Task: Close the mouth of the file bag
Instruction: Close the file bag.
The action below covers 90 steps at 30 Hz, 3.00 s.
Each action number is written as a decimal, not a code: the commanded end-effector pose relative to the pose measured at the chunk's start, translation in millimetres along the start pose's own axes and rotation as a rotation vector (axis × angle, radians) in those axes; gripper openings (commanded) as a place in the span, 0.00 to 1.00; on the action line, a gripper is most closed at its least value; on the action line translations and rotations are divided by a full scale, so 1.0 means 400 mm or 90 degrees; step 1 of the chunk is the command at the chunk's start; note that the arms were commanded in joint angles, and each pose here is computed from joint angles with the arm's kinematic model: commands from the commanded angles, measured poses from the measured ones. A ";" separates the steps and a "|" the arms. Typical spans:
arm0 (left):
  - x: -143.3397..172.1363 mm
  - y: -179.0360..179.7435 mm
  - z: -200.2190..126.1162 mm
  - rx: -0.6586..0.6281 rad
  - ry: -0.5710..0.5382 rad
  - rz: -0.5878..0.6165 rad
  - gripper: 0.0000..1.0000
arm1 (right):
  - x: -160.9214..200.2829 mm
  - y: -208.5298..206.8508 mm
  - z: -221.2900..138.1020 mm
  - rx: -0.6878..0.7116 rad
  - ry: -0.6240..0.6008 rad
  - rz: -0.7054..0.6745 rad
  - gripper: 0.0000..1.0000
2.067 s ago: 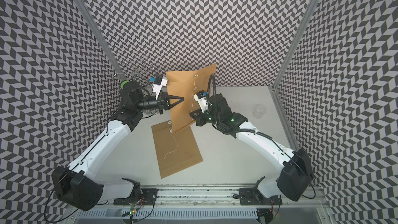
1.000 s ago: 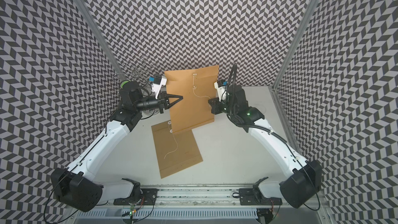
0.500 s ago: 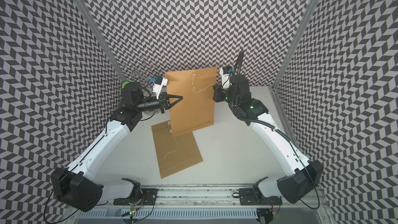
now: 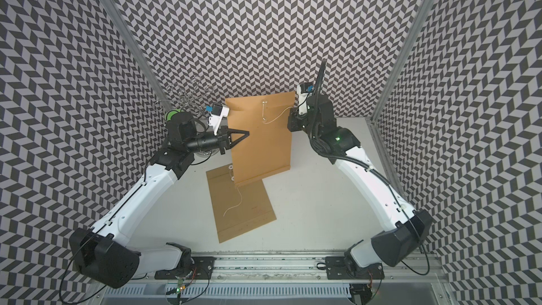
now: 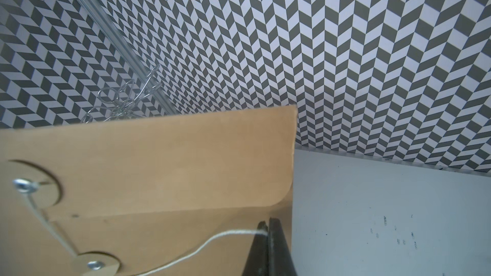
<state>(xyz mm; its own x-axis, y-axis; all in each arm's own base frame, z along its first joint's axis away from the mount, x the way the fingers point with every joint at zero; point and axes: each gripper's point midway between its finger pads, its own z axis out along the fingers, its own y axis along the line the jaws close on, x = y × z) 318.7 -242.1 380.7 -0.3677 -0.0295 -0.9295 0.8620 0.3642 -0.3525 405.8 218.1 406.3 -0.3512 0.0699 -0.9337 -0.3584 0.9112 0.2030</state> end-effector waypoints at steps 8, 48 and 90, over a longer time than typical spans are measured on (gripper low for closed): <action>-0.006 0.005 0.003 -0.010 -0.003 -0.001 0.00 | -0.058 0.010 0.002 0.025 -0.036 -0.020 0.00; 0.087 -0.001 0.044 0.021 0.034 -0.063 0.00 | -0.081 0.144 0.074 0.028 -0.030 -0.091 0.00; 0.191 0.026 0.073 0.027 0.093 -0.218 0.00 | -0.083 0.199 0.100 -0.049 -0.016 -0.074 0.00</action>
<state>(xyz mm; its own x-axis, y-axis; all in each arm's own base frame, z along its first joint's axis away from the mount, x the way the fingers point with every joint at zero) 312.6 -262.0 313.3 -0.6562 -0.0221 -0.7543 0.7095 0.3222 -0.6267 422.7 292.9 423.8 -0.3327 -0.0579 -0.9412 -0.4487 0.8876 0.1041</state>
